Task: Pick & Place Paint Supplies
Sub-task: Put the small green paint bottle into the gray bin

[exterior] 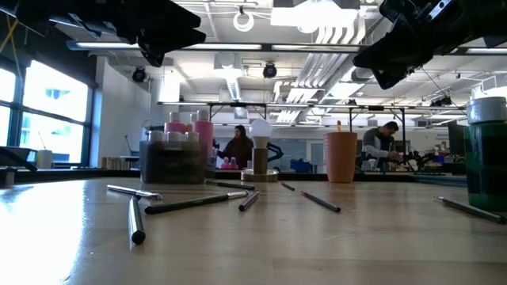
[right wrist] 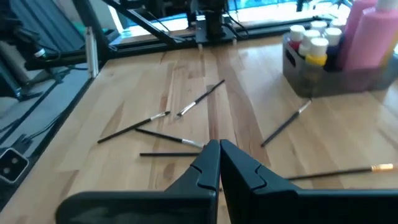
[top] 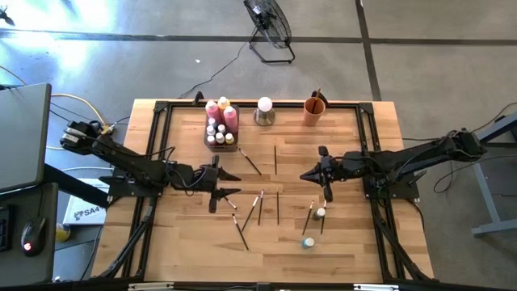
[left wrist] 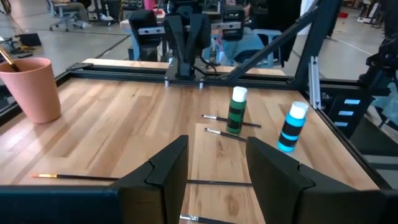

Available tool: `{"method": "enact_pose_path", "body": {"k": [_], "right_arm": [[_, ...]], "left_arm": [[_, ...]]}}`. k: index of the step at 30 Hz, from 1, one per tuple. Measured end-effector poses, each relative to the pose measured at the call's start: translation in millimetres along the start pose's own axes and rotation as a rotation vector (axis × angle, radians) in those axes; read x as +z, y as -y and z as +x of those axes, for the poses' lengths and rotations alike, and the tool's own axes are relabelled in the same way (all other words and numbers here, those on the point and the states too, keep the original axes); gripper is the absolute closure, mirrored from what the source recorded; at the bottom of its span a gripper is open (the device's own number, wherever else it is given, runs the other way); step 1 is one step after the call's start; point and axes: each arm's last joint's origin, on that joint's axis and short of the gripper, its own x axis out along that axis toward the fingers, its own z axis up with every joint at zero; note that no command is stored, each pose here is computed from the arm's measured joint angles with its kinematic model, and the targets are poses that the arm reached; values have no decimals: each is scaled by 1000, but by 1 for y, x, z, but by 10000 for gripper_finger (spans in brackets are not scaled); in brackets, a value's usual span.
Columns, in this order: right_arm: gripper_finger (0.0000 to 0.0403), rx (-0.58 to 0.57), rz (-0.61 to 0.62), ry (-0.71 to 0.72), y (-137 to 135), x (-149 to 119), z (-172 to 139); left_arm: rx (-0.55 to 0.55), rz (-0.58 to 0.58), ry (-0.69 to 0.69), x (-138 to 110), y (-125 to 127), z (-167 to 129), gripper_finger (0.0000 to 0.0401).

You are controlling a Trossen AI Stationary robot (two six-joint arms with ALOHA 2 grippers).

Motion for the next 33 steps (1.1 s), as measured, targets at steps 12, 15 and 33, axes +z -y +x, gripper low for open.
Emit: {"method": "enact_pose_path", "body": {"k": [12, 15, 33], "right_arm": [[399, -136, 58, -154, -33, 17, -14], [399, -139, 78, -197, -41, 26, -22], [399, -166, 446, -699, -72, -21, -32]], "left_arm": [[40, 18, -19, -2, -1, 0, 242], [41, 18, -19, -2, -1, 0, 242], [46, 27, -42, -4, -2, 0, 242]]}}
